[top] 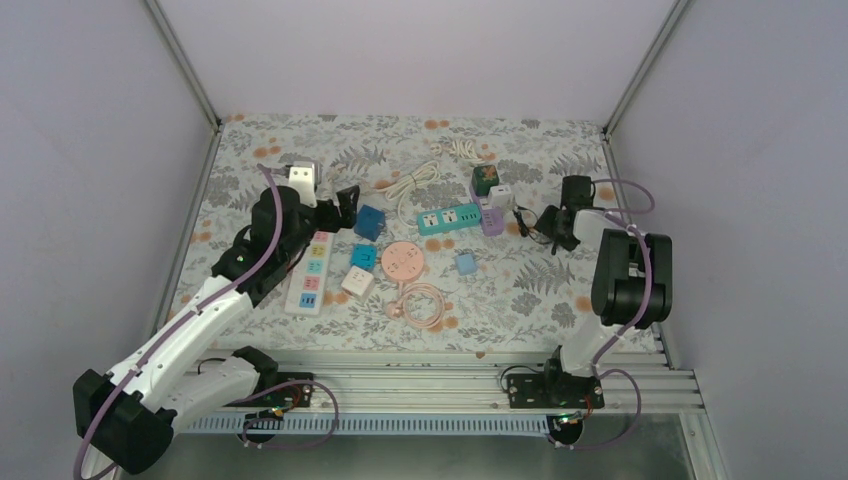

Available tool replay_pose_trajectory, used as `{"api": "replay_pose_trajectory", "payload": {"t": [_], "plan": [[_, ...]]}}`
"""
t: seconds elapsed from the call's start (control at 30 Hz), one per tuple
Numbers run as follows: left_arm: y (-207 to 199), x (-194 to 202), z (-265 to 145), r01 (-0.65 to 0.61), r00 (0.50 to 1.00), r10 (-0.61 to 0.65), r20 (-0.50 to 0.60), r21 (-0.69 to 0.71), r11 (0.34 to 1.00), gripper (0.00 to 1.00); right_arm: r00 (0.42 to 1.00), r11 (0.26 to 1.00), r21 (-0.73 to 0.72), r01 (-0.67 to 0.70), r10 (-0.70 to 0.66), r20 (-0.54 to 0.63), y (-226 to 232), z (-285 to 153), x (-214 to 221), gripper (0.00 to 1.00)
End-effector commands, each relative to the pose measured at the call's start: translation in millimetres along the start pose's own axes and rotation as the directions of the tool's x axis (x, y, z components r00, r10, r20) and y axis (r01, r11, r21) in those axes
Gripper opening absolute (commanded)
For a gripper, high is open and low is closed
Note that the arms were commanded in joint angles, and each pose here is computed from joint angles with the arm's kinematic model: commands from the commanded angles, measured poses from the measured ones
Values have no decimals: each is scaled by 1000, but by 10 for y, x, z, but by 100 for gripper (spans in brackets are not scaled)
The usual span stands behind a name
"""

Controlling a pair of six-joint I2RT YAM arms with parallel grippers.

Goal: Insert the plug

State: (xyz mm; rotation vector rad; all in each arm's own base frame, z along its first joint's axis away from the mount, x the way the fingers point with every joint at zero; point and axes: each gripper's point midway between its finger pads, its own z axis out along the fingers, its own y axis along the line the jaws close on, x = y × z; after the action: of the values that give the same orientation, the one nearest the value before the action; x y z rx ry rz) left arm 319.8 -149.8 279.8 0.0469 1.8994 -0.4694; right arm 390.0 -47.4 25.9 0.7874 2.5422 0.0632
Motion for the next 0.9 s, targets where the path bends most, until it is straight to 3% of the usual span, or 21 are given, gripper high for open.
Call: {"api": "replay_pose_trajectory", "payload": {"t": [0.0, 0.3, 0.43, 0.67, 0.87], "plan": [[-73, -27, 9, 24, 1000, -24, -2, 41, 999, 100, 991, 997, -77, 20, -10, 134, 192, -411, -367, 52], [-282, -158, 49, 46, 999, -45, -13, 130, 990, 100, 912, 961, -224, 164, -61, 406, 817, -1817, -985, 55], [-406, -253, 32, 55, 998, -54, -11, 184, 981, 100, 861, 880, -337, 334, -140, 488, 1217, -2378, -1006, 56], [-749, -420, 7, 73, 997, -58, -56, 331, 941, 100, 770, 582, -533, 614, -293, 567, 1902, -2920, -405, 56], [-1103, -534, -54, 141, 986, -76, -149, 493, 859, 100, 707, 296, -644, 705, -351, 614, 2337, -3223, 223, 56]]}}
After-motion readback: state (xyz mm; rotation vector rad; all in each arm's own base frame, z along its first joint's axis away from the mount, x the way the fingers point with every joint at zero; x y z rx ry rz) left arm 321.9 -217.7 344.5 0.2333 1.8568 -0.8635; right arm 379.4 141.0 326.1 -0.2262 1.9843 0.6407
